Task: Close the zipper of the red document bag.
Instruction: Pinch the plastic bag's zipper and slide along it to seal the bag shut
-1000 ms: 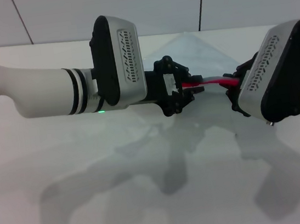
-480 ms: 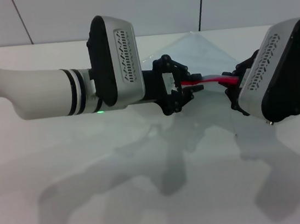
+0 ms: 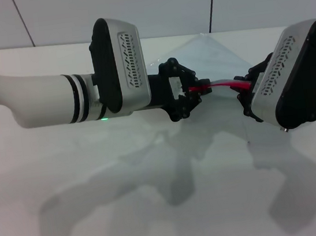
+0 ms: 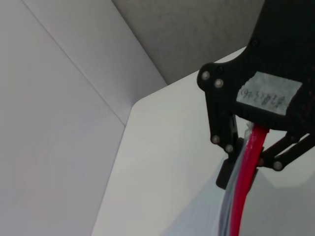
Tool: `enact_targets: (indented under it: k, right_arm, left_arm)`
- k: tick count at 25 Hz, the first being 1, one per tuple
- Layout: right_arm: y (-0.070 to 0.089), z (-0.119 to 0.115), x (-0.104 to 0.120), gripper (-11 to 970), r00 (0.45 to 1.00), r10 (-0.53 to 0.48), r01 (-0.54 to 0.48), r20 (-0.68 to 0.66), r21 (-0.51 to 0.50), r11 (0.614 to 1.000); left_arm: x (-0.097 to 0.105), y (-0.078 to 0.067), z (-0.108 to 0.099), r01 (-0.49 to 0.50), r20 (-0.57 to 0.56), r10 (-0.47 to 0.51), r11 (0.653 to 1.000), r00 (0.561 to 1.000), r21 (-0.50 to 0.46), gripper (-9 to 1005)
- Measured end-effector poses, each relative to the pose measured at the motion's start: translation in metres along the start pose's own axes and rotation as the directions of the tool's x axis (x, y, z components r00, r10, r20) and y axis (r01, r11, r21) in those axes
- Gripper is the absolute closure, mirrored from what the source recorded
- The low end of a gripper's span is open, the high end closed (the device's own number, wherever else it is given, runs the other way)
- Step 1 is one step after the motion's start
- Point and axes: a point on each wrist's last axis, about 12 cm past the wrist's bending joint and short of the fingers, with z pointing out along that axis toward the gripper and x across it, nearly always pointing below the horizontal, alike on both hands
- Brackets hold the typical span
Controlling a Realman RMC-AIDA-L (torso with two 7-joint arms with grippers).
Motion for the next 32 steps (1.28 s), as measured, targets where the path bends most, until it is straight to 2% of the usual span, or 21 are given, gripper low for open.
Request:
enact_targets:
  k: [17, 32]
  right_arm:
    - [-0.001, -0.011, -0.005, 883, 1.0, 0.004, -0.005, 0.031, 0.023, 1.0]
    - [0.002, -0.03, -0.015, 879, 0.996, -0.019, 0.015, 0.09, 0.039, 0.999]
  left_arm:
    - [0.006, 0.002, 0.001, 0.022, -0.035, -0.024, 0.998, 0.999, -0.05, 914]
    - [0.027, 0.006, -0.007, 0.057, -0.079, -0.067, 0.99, 0.995, -0.133, 904]
